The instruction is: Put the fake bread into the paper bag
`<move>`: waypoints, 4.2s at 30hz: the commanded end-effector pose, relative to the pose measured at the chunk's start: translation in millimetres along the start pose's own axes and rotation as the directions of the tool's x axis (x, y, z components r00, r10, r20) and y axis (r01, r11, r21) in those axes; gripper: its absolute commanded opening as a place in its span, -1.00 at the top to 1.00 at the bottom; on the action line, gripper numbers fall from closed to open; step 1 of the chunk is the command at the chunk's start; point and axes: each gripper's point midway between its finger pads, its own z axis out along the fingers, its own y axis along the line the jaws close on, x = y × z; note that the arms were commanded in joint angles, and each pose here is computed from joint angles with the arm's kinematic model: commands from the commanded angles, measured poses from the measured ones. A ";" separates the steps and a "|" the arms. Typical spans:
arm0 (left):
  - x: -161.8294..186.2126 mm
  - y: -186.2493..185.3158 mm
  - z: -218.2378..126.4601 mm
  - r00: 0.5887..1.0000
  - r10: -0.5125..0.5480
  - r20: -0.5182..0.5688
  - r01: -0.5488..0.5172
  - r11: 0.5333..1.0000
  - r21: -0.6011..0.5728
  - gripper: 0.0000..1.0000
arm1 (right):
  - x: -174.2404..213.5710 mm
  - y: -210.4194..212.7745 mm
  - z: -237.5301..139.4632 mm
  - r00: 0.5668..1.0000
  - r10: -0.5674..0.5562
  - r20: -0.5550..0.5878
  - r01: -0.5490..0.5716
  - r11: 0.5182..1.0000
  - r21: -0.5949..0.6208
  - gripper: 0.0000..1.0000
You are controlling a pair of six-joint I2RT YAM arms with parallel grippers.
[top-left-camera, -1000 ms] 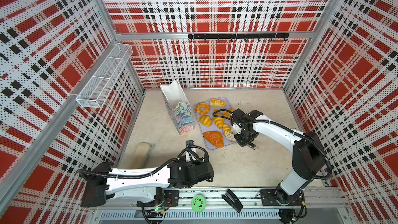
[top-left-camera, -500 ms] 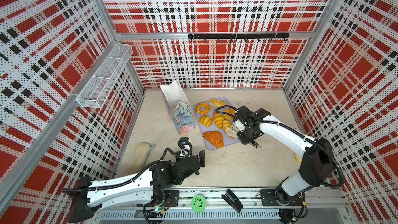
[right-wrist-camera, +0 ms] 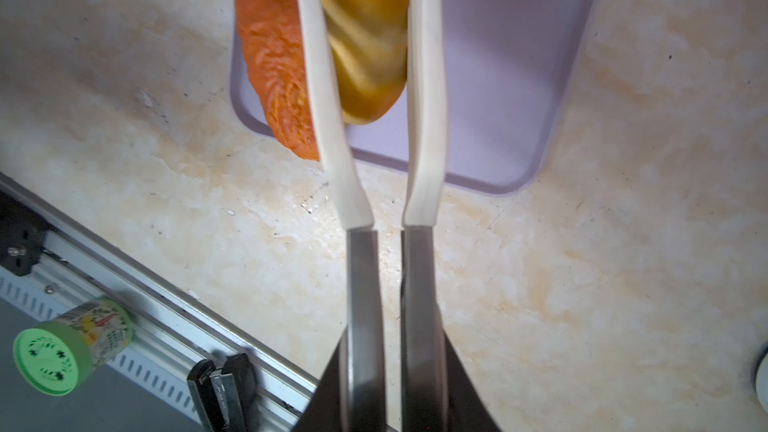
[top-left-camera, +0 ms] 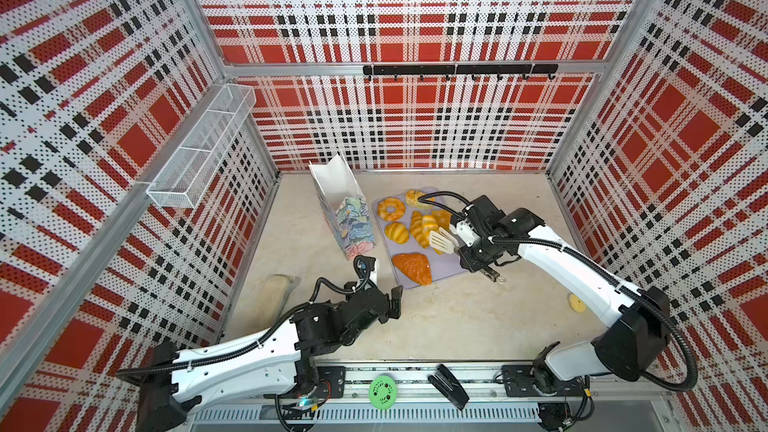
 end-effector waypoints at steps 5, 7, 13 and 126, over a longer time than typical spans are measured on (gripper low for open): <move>-38.6 -8.0 -6.8 0.998 0.020 0.061 -0.022 0.999 0.024 -0.99 | -47.0 24.2 -36.5 0.977 -0.018 0.210 0.042 0.993 -0.111 0.52; -44.2 -6.5 -8.1 0.998 0.018 0.065 -0.019 1.000 0.022 -0.99 | -52.6 29.1 -39.8 0.973 -0.024 0.228 0.053 0.991 -0.125 0.52; -66.9 -0.8 -16.4 0.996 0.011 0.089 -0.012 1.000 0.019 -0.99 | -69.3 42.6 -49.5 0.958 -0.023 0.285 0.073 0.984 -0.165 0.51; -114.3 100.1 -84.0 0.976 -0.169 0.139 0.189 0.970 -0.152 -0.99 | -184.0 127.9 -105.9 0.778 -0.312 0.545 0.329 0.942 0.070 -0.02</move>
